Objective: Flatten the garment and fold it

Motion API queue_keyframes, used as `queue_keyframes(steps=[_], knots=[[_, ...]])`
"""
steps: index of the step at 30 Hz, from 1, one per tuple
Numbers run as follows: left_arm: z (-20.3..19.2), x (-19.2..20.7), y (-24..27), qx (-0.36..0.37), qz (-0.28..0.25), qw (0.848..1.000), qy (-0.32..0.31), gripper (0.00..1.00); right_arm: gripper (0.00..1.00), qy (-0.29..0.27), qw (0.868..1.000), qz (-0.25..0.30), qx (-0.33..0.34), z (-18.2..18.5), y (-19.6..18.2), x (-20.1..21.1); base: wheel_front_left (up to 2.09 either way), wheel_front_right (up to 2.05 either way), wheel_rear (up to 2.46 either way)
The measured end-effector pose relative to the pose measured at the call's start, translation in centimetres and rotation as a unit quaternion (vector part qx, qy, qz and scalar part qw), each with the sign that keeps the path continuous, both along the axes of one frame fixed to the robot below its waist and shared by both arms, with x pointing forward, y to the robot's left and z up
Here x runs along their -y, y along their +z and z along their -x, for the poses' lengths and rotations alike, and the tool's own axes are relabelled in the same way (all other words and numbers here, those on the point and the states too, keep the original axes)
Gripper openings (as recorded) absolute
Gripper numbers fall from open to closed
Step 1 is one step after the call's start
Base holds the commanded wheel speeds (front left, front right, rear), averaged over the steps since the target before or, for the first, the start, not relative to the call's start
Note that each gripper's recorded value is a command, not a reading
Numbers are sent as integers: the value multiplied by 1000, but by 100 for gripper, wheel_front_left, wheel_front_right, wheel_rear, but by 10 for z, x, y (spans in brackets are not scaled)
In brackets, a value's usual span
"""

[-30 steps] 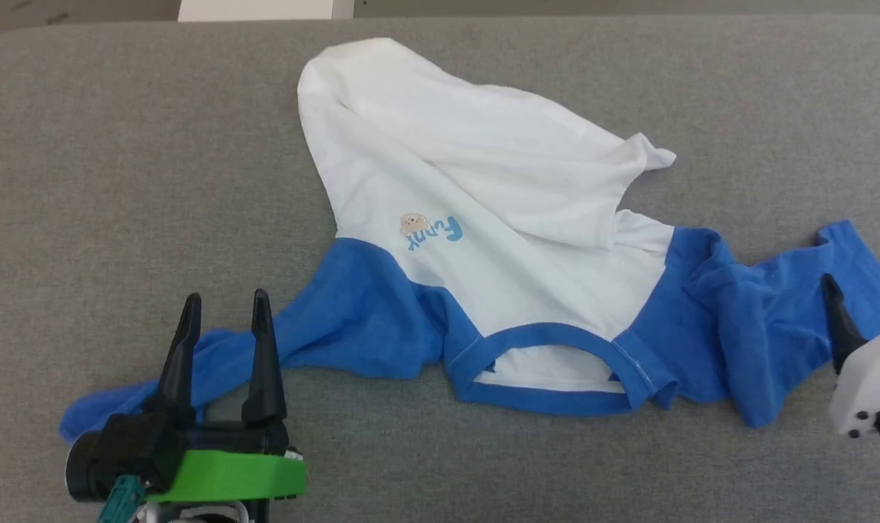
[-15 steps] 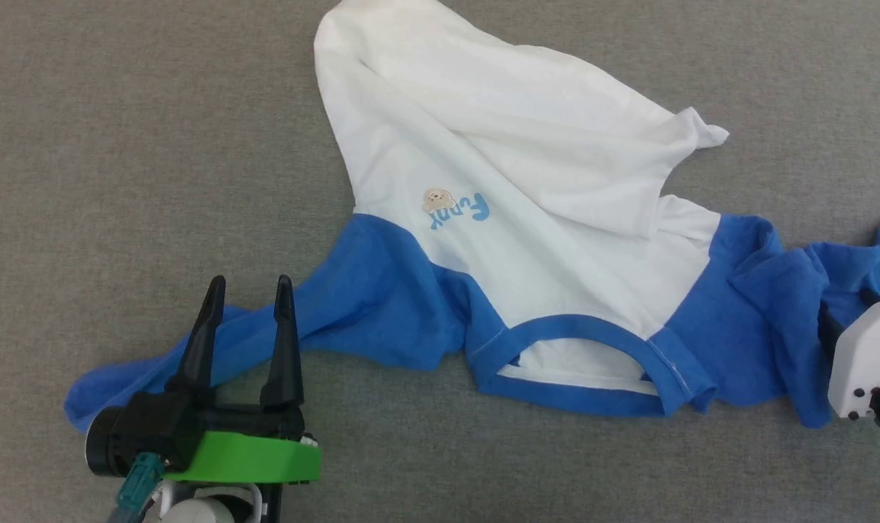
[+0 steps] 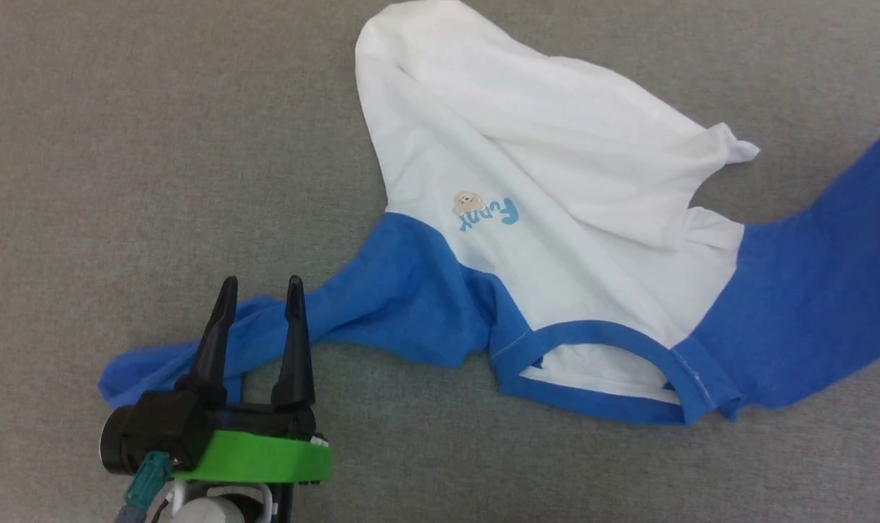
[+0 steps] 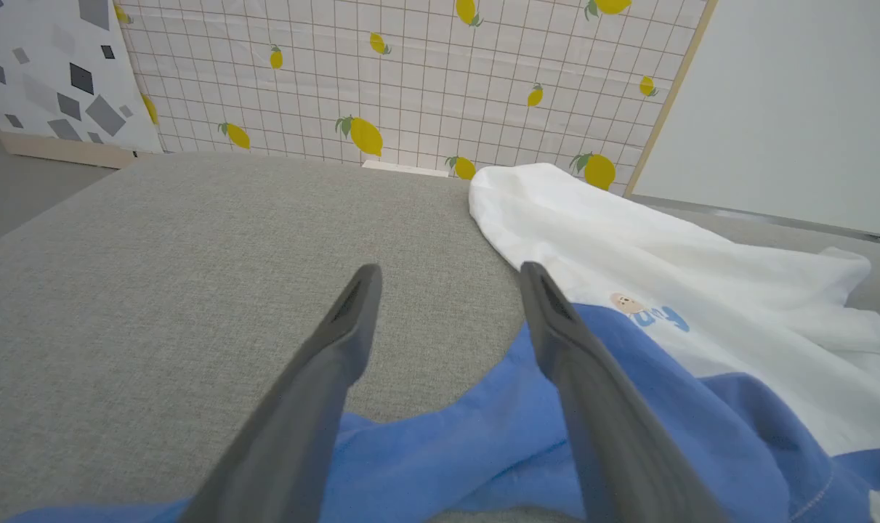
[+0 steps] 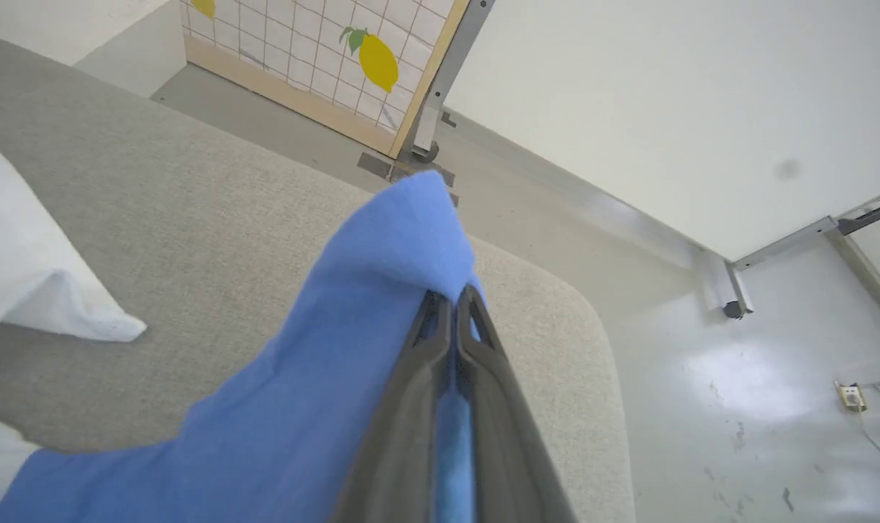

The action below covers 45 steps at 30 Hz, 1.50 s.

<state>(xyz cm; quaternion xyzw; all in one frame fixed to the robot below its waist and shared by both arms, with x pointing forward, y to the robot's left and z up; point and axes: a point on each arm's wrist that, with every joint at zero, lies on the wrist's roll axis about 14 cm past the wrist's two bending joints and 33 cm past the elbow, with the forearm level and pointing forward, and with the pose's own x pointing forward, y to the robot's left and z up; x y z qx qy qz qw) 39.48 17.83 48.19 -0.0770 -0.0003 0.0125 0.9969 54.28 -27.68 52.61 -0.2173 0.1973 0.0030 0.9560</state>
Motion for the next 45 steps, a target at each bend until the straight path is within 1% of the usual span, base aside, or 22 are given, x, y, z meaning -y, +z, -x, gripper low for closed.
queue_keyframes(steps=[3, 6, 8, 10, 13, 17, 18, 19, 20, 22, 25, 28, 30, 34, 37, 39, 43, 45], knots=[[-2, 0, -7, -8, 1, 1000, 1, 100, 0, -1, 998, 55, 19, -26, 25, 13, 0, 0, 0], [-8, 2, -12, -12, 2, 1000, 1, 100, 0, -20, 993, 112, 29, -50, 38, 32, 0, 0, 0], [-11, 1, -16, -16, 3, 1000, 1, 100, 0, -39, 988, 146, 30, -62, 41, 48, 0, 0, 0], [-13, -2, -20, -20, 2, 1000, 6, 100, 0, -55, 984, 168, 21, -71, 36, 62, 0, 0, 0], [-11, -9, -28, -33, -4, 999, 15, 100, 0, -72, 984, 162, -8, -80, 7, 71, 0, 0, 0], [-8, -17, -38, -50, -7, 998, 26, 100, 0, -79, 988, 127, -46, -86, -45, 65, 0, 0, 0], [-7, -18, -41, -54, -7, 998, 29, 100, 31, -78, 988, 121, -58, -85, -60, 63, 0, 0, 0], [-7, -19, -43, -57, -9, 998, 30, 100, 75, -78, 988, 113, -66, -84, -72, 59, 0, 0, 0], [-7, -19, -44, -59, -10, 998, 30, 100, 100, -77, 988, 109, -72, -83, -81, 57, 0, 0, 0], [-8, -21, -46, -61, -13, 998, 29, 100, 100, -77, 989, 96, -79, -81, -98, 52, 0, 0, 0], [-9, -21, -45, -58, -16, 998, 26, 100, 100, -71, 992, 75, -70, -79, -103, 42, 0, 0, 0], [-10, -21, -41, -52, -18, 998, 25, 100, 100, -64, 996, 48, -38, -79, -93, 31, 0, 0, 0], [-10, -21, -37, -45, -20, 999, 23, 100, 100, -57, 998, 22, -8, -79, -80, 20, 0, 0, 0], [-9, -18, -26, -29, -21, 999, 16, 100, 100, -35, 998, -34, 46, -66, -53, -3, 0, 0, 0], [-7, -14, -14, -13, -22, 1000, 9, 100, 100, -22, 994, -74, 81, -44, -35, -18, 0, 0, 0], [-4, -12, -8, -5, -21, 1000, 4, 100, 100, -14, 991, -91, 93, -22, -26, -27, 0, 0, 0], [2, -5, 1, 6, -19, 1000, -8, 100, 100, -13, 987, -126, 102, 24, -23, -41, 0, 0, 0], [4, 1, 5, 13, -15, 1000, -15, 100, 100, -21, 983, -145, 108, 50, -23, -44, 0, 0, 0]])
